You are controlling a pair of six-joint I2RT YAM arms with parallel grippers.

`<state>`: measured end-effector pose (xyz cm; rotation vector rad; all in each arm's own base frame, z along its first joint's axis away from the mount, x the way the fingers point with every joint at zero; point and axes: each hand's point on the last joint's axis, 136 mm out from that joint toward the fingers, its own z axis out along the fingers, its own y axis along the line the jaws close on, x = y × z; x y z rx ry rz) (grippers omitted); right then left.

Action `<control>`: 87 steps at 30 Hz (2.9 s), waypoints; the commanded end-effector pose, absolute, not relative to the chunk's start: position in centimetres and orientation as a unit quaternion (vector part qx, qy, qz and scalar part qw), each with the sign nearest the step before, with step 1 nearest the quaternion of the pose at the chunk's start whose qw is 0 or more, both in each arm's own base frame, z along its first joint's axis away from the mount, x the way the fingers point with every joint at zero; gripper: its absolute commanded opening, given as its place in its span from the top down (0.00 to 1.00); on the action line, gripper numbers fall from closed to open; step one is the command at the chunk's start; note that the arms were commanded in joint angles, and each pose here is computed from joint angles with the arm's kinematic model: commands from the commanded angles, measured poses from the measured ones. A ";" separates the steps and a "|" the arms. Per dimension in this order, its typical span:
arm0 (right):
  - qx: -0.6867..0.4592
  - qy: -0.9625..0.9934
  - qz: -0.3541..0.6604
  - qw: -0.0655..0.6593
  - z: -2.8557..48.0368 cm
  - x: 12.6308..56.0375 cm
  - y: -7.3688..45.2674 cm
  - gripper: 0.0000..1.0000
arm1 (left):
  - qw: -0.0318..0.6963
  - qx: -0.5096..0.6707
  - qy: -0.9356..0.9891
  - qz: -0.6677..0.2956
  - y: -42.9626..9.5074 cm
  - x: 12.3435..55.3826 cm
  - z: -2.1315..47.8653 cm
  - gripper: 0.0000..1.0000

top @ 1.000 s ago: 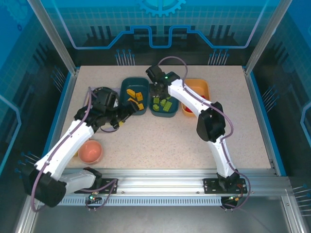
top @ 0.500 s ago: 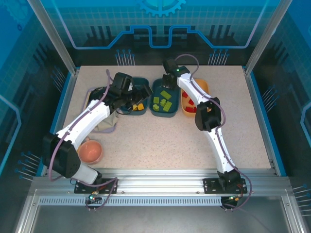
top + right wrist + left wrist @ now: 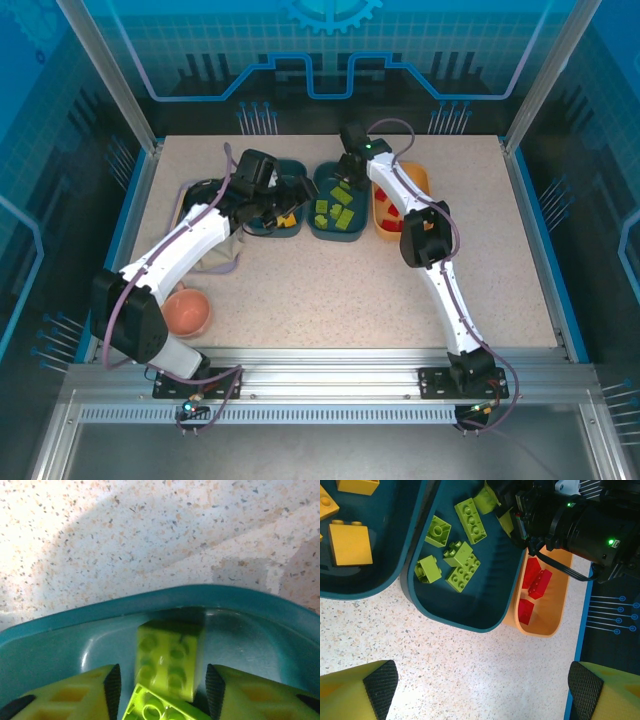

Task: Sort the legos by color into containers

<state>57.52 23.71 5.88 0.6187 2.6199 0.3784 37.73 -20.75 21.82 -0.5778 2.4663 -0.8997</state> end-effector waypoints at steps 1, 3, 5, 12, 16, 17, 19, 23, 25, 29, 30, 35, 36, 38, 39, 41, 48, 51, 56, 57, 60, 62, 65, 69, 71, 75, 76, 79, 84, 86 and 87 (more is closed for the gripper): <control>0.225 0.933 0.157 0.231 9.7 57.7 24.2 0.43 | 0.250 -0.191 0.893 -0.322 -20.5 37.7 24.2 0.08; 0.218 0.931 0.160 0.245 11.8 57.4 24.4 0.39 | 0.253 -0.192 0.894 -0.317 -20.2 37.5 24.7 0.08; 0.214 0.928 0.163 0.256 14.5 56.6 24.3 0.38 | 0.259 -0.191 0.893 -0.315 -19.9 37.1 25.7 0.08; 0.136 0.917 0.156 0.340 25.2 51.1 23.2 0.10 | 0.263 -0.191 0.897 -0.299 -17.2 34.6 28.0 0.01; 0.063 0.906 0.143 0.394 29.0 45.7 20.2 0.00 | 0.284 -0.167 0.910 -0.254 -14.5 32.5 28.5 0.01; 0.050 0.902 0.137 0.407 29.7 44.3 19.3 0.00 | 0.295 -0.165 0.912 -0.234 -13.5 32.0 28.5 0.01; 0.017 0.893 0.120 0.433 30.4 40.8 17.1 0.00 | 0.319 -0.168 0.914 -0.186 -11.2 30.7 28.4 0.01; 0.076 0.901 0.006 0.426 28.1 35.2 9.1 0.00 | 0.388 -0.230 0.892 -0.043 -4.4 28.9 28.1 0.01; 0.069 0.907 -0.013 0.416 25.2 33.2 6.2 0.00 | 0.430 -0.241 0.869 0.025 -1.5 28.5 27.1 0.01; 0.067 0.890 -0.054 0.448 19.1 30.6 1.3 0.00 | 0.500 -0.174 0.845 0.076 -0.3 29.4 23.7 0.01; 0.062 0.881 -0.064 0.464 17.5 30.1 0.7 0.00 | 0.502 -0.157 0.845 0.091 0.0 29.5 22.6 0.01; 0.047 0.863 -0.084 0.496 13.5 30.0 -0.6 0.00 | 0.463 -0.147 0.869 0.091 1.1 30.1 16.1 0.01; 0.042 0.866 -0.085 0.491 12.5 30.3 -0.7 0.00 | 0.457 -0.167 0.870 0.083 1.6 30.3 14.8 0.01; 0.036 0.873 -0.077 0.480 10.8 31.0 -0.6 0.00 | 0.443 -0.174 0.876 0.074 2.3 30.7 12.8 0.01; 0.034 0.876 -0.073 0.476 10.3 31.7 -0.7 0.00 | 0.445 -0.170 0.876 0.077 2.5 31.2 12.1 0.01; 0.019 0.879 -0.060 0.472 10.0 33.0 -0.2 0.00 | 0.463 -0.163 0.869 0.058 2.4 32.5 11.8 0.01; -0.005 0.841 -0.015 0.541 11.6 38.7 0.7 0.00 | 0.485 -0.153 0.860 0.037 3.4 37.0 9.9 0.01; -0.013 0.846 -0.004 0.533 10.6 40.1 0.9 0.00 | 0.507 -0.146 0.849 0.023 3.3 39.0 10.2 0.01; -0.043 0.816 0.007 0.576 10.0 39.2 2.0 0.00 | 0.524 -0.117 0.844 0.013 2.8 40.1 10.0 0.01; -0.039 0.821 0.010 0.570 9.7 38.9 1.9 0.00 | 0.534 -0.104 0.839 0.005 2.3 39.9 10.2 0.01; -0.035 0.818 0.010 0.574 9.7 39.0 1.7 0.00 | 0.583 -0.100 0.806 0.003 2.2 38.8 9.5 0.01; -0.034 0.818 0.009 0.574 9.8 39.0 1.7 0.00 | 0.563 -0.103 0.820 0.006 2.2 38.9 9.1 0.01; -0.029 0.821 -0.002 0.571 9.7 39.0 1.4 0.00 | 0.566 -0.097 0.818 0.013 2.0 39.1 9.3 0.01; -0.018 0.826 -0.037 0.562 9.6 39.5 1.2 0.00 | 0.563 -0.096 0.821 0.013 1.9 39.2 9.2 0.01; -0.033 0.827 -0.032 0.560 9.6 39.6 1.9 0.00 | 0.562 -0.093 0.821 0.014 1.8 39.2 9.2 0.01; -0.036 0.827 -0.028 0.560 9.6 39.6 1.9 0.00 | 0.560 -0.089 0.823 0.015 1.7 39.2 9.1 0.01; -0.036 0.827 -0.028 0.560 9.5 39.6 1.9 0.00 | 0.561 -0.089 0.823 0.016 1.7 39.2 9.2 0.01; -0.035 0.828 -0.027 0.560 9.5 39.6 1.9 0.00 | 0.561 -0.089 0.823 0.015 1.6 39.3 9.2 0.01; -0.037 0.829 -0.024 0.558 9.5 39.6 2.0 0.00 | 0.560 -0.090 0.823 0.015 1.6 39.3 9.1 0.01; -0.040 0.828 -0.023 0.559 9.5 39.6 2.1 0.00 | 0.561 -0.090 0.823 0.015 1.6 39.3 9.2 0.01; -0.040 0.828 -0.022 0.558 9.5 39.6 2.1 0.00 | 0.560 -0.090 0.824 0.015 1.6 39.2 9.1 0.01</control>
